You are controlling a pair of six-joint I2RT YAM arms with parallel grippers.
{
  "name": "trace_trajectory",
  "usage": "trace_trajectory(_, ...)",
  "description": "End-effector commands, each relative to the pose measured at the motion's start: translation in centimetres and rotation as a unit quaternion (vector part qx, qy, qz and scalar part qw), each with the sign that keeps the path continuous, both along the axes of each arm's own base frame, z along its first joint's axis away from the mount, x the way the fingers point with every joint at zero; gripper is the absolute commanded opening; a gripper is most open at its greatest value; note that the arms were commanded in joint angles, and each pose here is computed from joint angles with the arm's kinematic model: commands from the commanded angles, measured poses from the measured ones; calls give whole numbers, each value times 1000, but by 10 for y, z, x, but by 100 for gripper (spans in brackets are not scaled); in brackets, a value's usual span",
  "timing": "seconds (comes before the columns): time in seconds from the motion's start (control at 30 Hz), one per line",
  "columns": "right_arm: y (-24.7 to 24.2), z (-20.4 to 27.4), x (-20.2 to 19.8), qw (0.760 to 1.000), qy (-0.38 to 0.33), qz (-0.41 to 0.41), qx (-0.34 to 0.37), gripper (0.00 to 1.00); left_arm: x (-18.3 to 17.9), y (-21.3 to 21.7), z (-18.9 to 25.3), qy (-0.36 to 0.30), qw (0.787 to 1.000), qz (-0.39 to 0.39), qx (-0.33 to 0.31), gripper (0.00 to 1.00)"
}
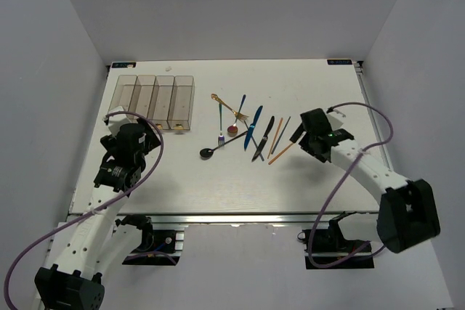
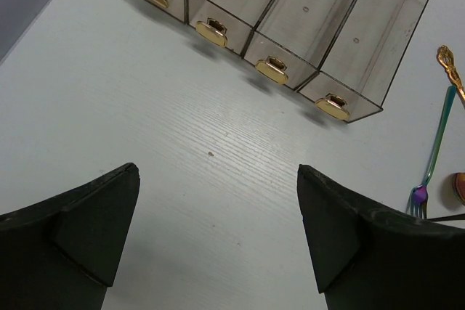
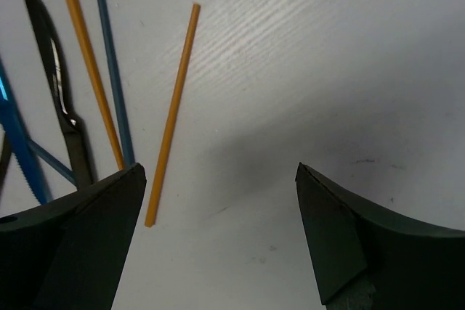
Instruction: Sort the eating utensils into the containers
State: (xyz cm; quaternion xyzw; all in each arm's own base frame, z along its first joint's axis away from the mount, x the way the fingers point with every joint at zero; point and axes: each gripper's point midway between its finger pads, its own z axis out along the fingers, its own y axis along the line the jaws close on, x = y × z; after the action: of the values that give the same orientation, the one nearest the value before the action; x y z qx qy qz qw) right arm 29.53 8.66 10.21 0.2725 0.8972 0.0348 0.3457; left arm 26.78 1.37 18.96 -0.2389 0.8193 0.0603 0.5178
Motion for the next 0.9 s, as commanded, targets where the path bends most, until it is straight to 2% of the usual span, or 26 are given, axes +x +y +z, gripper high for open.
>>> trace_trajectory(0.0,18,-4,6,1000,7,-28,2,88,3,-6,5,-7,1000,-16,-4,98)
trace_trajectory(0.17,33,-14,17,998,29,-59,-21,87,4,-7,4,-6,1000,-18,-4,98)
trace_trajectory(0.43,46,-48,14,989,96,-89,-69,76,4,-9,2,-3,1000,-24,-5,98)
trace_trajectory(0.7,49,-76,5,987,114,-96,-63,66,5,-10,1,0,1000,-26,-4,98)
trace_trajectory(0.87,59,-93,7,990,109,-80,-39,65,5,-11,0,2,1000,-28,-5,98)
